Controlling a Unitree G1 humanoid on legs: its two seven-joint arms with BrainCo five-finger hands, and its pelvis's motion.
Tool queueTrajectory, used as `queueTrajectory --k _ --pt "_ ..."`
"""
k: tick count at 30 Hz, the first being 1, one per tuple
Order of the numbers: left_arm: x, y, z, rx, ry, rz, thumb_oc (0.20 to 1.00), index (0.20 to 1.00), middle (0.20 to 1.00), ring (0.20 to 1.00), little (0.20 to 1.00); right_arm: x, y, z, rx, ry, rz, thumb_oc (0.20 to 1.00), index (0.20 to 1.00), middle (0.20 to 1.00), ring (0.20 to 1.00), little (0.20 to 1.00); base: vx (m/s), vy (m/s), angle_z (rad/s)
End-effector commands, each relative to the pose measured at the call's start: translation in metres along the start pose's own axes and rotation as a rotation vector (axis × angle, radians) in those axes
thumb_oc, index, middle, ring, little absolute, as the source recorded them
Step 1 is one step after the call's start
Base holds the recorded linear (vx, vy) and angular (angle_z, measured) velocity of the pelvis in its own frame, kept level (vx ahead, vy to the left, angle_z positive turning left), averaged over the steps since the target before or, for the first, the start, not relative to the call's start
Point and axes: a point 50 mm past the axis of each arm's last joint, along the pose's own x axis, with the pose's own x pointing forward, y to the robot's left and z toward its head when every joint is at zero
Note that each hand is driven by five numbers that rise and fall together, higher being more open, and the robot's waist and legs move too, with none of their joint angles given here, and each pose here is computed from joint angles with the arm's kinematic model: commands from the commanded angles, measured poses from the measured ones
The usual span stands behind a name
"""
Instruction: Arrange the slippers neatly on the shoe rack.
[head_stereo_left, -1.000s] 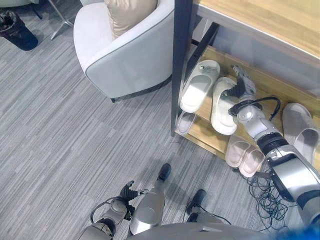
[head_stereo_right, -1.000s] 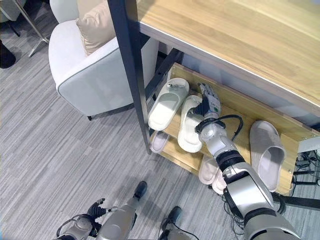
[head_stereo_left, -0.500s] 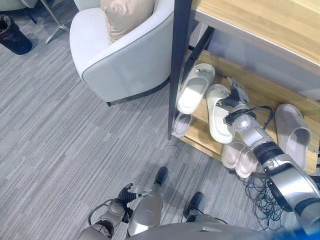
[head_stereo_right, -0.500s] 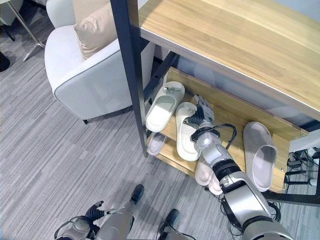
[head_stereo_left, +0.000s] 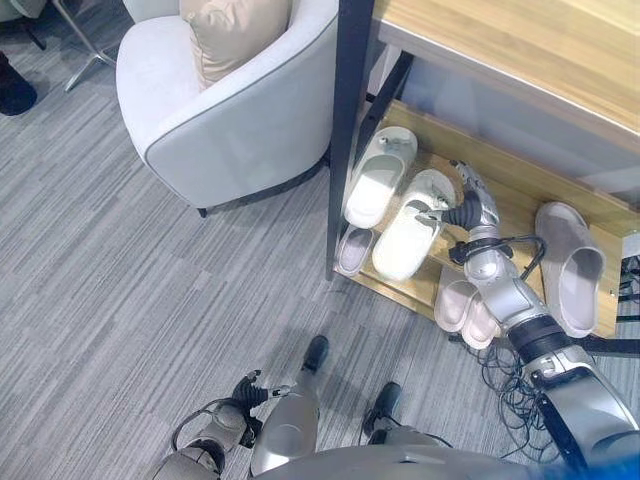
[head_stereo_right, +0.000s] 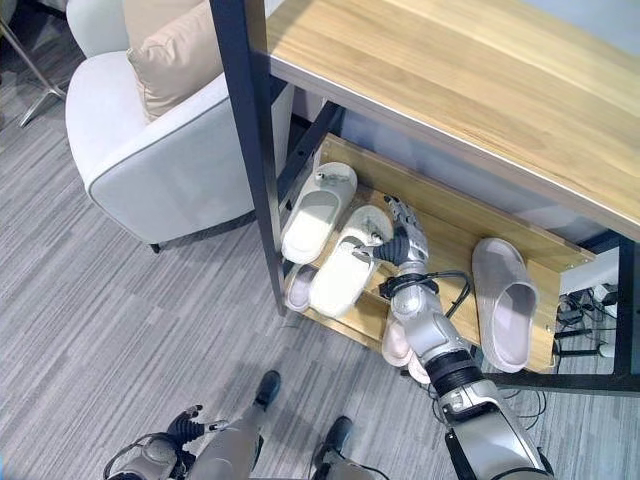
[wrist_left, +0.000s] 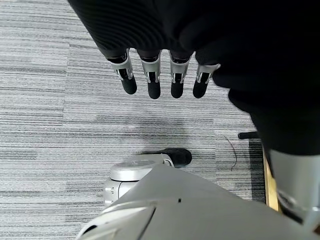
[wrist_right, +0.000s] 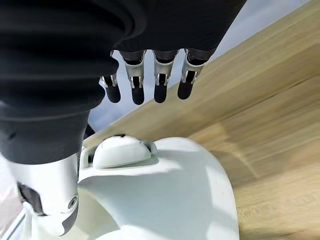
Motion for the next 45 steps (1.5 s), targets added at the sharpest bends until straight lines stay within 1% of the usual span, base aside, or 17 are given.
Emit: queueTrajectory --k 1,12,18,25,34,37,41,45 --pt "-0.002 -0.028 0.000 0.006 0.023 -0.084 1.000 1.000 1.000 1.000 1.000 0.016 -0.022 0.008 -0.062 -0.052 -0.111 1.000 1.000 1.000 1.000 1.000 0.00 0.000 0.00" --pt "0.000 -0.016 0.000 -0.015 0.033 -0.033 1.000 1.000 1.000 1.000 1.000 0.031 -0.024 0.001 -0.080 -0.005 -0.084 1.000 1.000 1.000 1.000 1.000 0.00 0.002 0.00" --pt "0.000 -0.012 0.000 -0.022 0.034 -0.012 1.000 1.000 1.000 1.000 1.000 0.040 -0.028 0.002 -0.085 0.012 -0.095 1.000 1.000 1.000 1.000 1.000 0.00 0.000 0.00" --pt "0.002 -0.009 0.004 -0.043 0.026 0.008 1.000 1.000 1.000 1.000 1.000 0.047 -0.029 -0.003 -0.055 0.079 -0.111 1.000 1.000 1.000 1.000 1.000 0.00 0.003 0.00" --pt "0.002 -0.011 0.007 -0.042 0.026 0.013 1.000 1.000 1.000 1.000 1.000 0.039 -0.027 0.004 -0.032 0.016 -0.145 1.000 1.000 1.000 1.000 1.000 0.00 0.000 0.00" --pt "0.002 -0.013 0.007 -0.034 0.019 0.013 1.000 1.000 1.000 1.000 1.000 0.033 -0.036 0.011 -0.033 -0.065 -0.216 1.000 1.000 1.000 1.000 1.000 0.00 0.000 0.00" --pt "0.002 -0.014 0.007 -0.032 0.018 0.011 1.000 1.000 1.000 1.000 1.000 0.030 -0.037 0.010 -0.077 -0.081 -0.216 1.000 1.000 1.000 1.000 1.000 0.00 0.000 0.00" --pt "0.001 -0.018 0.006 -0.036 0.023 0.004 1.000 1.000 1.000 1.000 1.000 0.022 -0.033 0.005 -0.064 -0.069 -0.220 1.000 1.000 1.000 1.000 1.000 0.00 0.000 0.00"
